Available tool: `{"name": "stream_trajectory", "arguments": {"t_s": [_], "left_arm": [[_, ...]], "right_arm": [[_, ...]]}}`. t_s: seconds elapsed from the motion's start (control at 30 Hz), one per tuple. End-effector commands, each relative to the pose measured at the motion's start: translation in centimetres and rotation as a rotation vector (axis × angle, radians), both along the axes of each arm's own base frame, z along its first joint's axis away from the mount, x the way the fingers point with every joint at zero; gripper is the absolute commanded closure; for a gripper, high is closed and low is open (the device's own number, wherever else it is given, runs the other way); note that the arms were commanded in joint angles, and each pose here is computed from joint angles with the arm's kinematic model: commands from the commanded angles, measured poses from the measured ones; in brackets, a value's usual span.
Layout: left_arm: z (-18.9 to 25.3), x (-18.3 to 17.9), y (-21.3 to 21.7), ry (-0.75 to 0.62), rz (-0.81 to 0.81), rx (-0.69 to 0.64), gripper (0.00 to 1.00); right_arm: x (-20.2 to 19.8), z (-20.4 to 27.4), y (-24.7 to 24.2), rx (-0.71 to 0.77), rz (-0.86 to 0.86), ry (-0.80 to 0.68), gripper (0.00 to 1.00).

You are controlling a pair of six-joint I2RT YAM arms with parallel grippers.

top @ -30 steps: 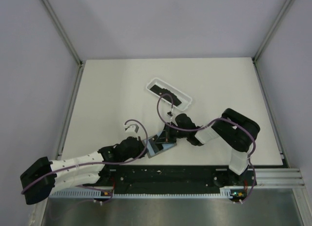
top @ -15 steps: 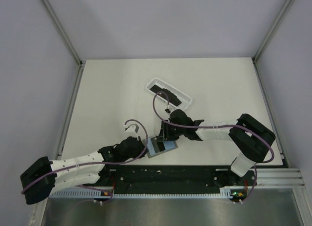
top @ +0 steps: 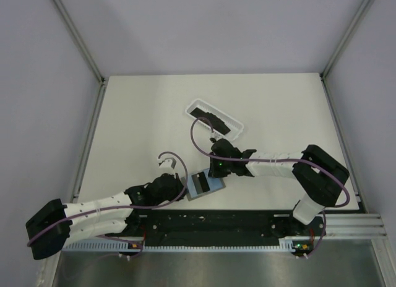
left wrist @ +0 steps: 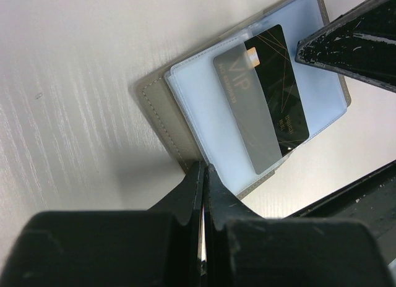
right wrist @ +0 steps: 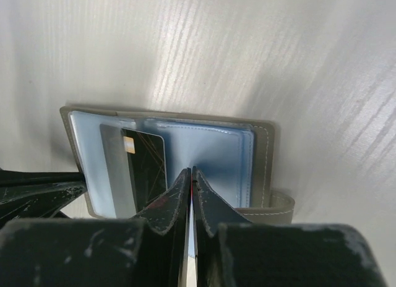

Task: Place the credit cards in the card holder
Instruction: Insert the credit card into the card holder.

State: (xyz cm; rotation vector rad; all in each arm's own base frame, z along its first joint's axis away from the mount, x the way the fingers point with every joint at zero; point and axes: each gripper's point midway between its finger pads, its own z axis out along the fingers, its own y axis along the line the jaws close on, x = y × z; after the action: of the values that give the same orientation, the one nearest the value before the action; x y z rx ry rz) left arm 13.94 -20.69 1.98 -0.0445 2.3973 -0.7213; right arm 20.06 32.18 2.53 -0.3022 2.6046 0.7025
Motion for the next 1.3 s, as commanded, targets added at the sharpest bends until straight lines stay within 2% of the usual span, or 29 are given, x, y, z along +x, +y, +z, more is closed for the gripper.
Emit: {"name": "stream_trajectory", "arguments": {"t_s": [0.0,0.33,0.63,1.0,1.17,1.27], "left_arm": [[-1.9,-0.9,1.8,0.039,-0.003,0.09,1.0],[-1.9,-0.9,1.7,0.038,-0.002,0.085,1.0],[-1.9,-1.0,1.8,0.038,-0.004,0.085,1.0],[-1.9,-1.0,1.7,0.039,-0.006,0.083,1.0],[-1.9,-0.9,1.7,0.038,-0.004,0.085,1.0],[-1.7,-0.9,1.6,0.033,-0.009,0.083,1.0]], "right_arm": [[0.5,-0.8,-1.8,-0.13,-0.023,-0.038,0.99],[-1.1,-1.0,-0.1,-0.146,0.063,-0.037,1.0],[-3.4,-0.7,3.4,-0.105,0.15,-0.007,1.0],[-4.8,-0.5,5.5,-0.031,0.205,0.029,1.0],[-4.0,1.5,4.7,-0.038,0.186,-0.045,1.0],[-2.3,3.4,3.1,-0.086,0.133,-0.145,0.97]]}}
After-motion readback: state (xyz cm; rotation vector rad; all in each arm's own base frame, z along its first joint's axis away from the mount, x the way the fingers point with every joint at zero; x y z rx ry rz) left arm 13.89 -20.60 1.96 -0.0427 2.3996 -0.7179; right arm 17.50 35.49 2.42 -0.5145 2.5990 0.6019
